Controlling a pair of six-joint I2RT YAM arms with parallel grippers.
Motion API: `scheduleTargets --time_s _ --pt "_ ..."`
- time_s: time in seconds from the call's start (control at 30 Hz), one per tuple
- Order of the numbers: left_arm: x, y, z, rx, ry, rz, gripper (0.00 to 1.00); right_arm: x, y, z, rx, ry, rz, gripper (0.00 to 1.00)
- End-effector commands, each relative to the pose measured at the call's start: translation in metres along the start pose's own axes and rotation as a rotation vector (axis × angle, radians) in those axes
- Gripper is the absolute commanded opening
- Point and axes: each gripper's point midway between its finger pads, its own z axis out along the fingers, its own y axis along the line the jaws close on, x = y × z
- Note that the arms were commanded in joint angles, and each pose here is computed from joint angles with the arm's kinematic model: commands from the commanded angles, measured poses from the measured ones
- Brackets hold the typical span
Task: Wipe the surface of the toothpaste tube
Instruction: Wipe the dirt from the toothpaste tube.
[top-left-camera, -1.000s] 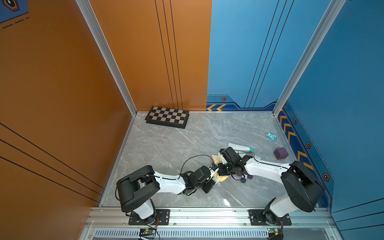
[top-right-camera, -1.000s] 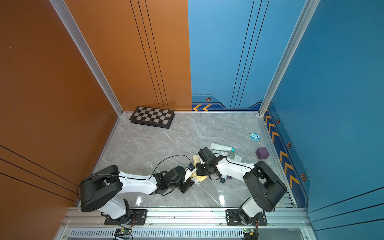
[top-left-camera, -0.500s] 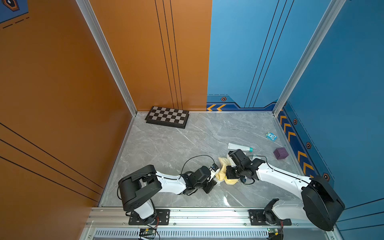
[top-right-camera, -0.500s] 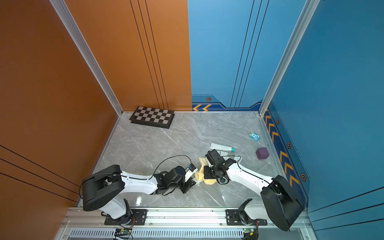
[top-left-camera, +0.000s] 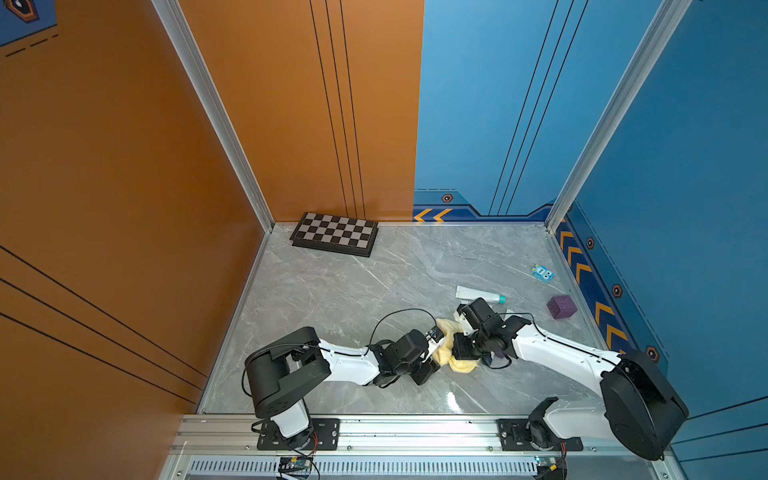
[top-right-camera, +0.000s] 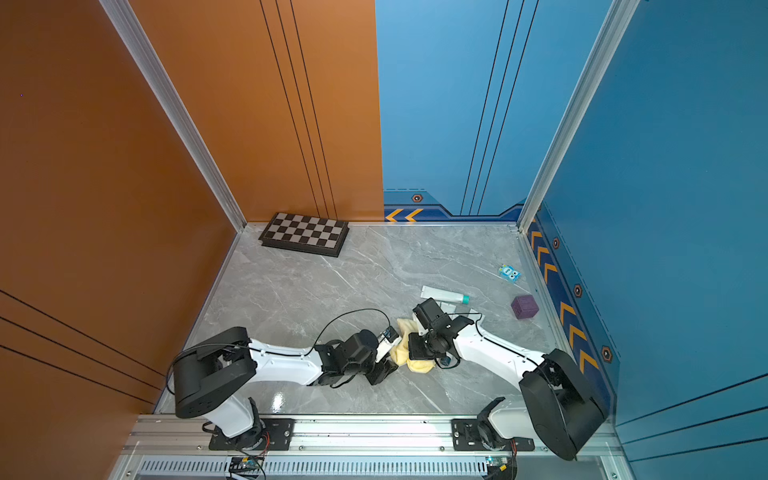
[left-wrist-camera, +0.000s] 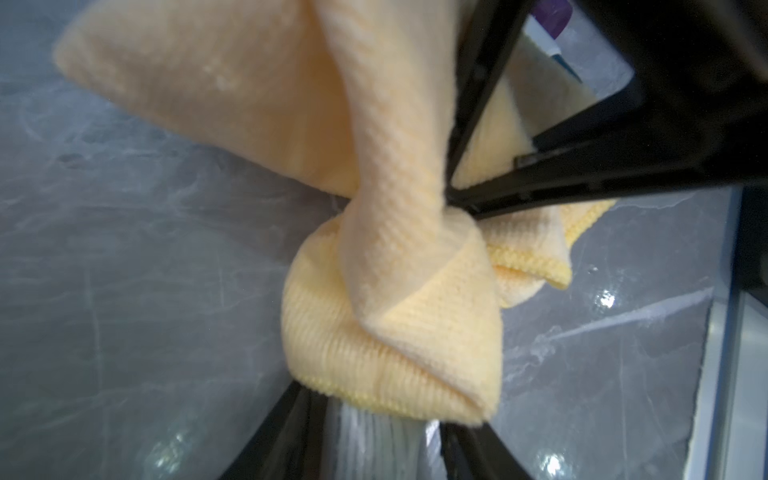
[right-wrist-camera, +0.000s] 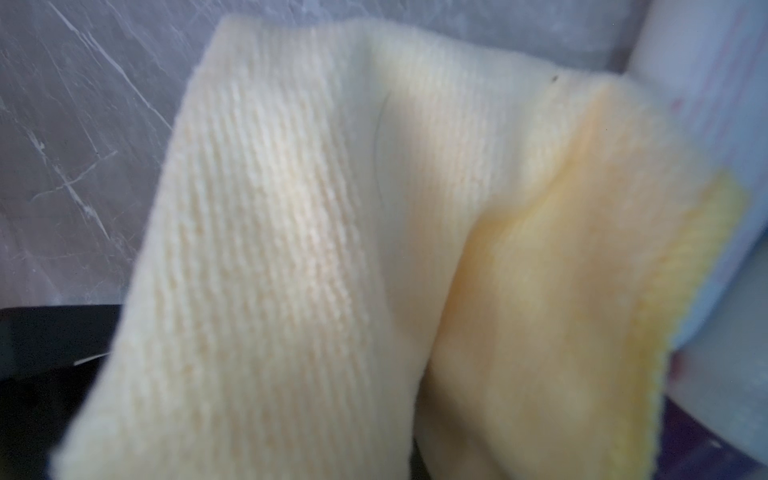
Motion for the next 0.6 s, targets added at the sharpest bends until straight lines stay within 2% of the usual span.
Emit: scheduleTargets --time_s 0.0,0.07,0.1,0.13,0.23,0.37,0.5,0.57 --pt "0.093 0.01 0.009 -0.051 0.313 0.016 0.33 0.019 -0.019 0.004 0.044 0.084 0.028 0.0" --pt "0.1 0.009 0.01 -0.05 0.332 0.012 0.21 0.016 -0.021 0.002 0.042 0.08 0.037 0.0" --pt "0.102 0.008 0.009 -0.05 0.335 0.011 0.2 0.015 -0.023 0.001 0.044 0.077 0.039 0.0" --pt "0.104 0.008 0.007 -0.055 0.338 0.006 0.21 0.014 -0.023 0.0 0.043 0.076 0.04 0.0" --pt "0.105 0.008 0.001 -0.061 0.329 0.002 0.44 0.01 -0.027 -0.003 0.042 0.072 0.046 0.0" --pt "0.104 0.004 -0.004 -0.075 0.344 0.02 0.53 0.005 -0.028 -0.007 0.04 0.06 0.055 0.0" --pt "0.109 0.007 -0.004 -0.109 0.364 0.036 0.54 0.005 -0.029 -0.007 0.042 0.062 0.056 0.0" --pt "0.116 0.01 -0.004 -0.13 0.38 0.028 0.44 0.005 -0.027 -0.007 0.036 0.063 0.057 0.0"
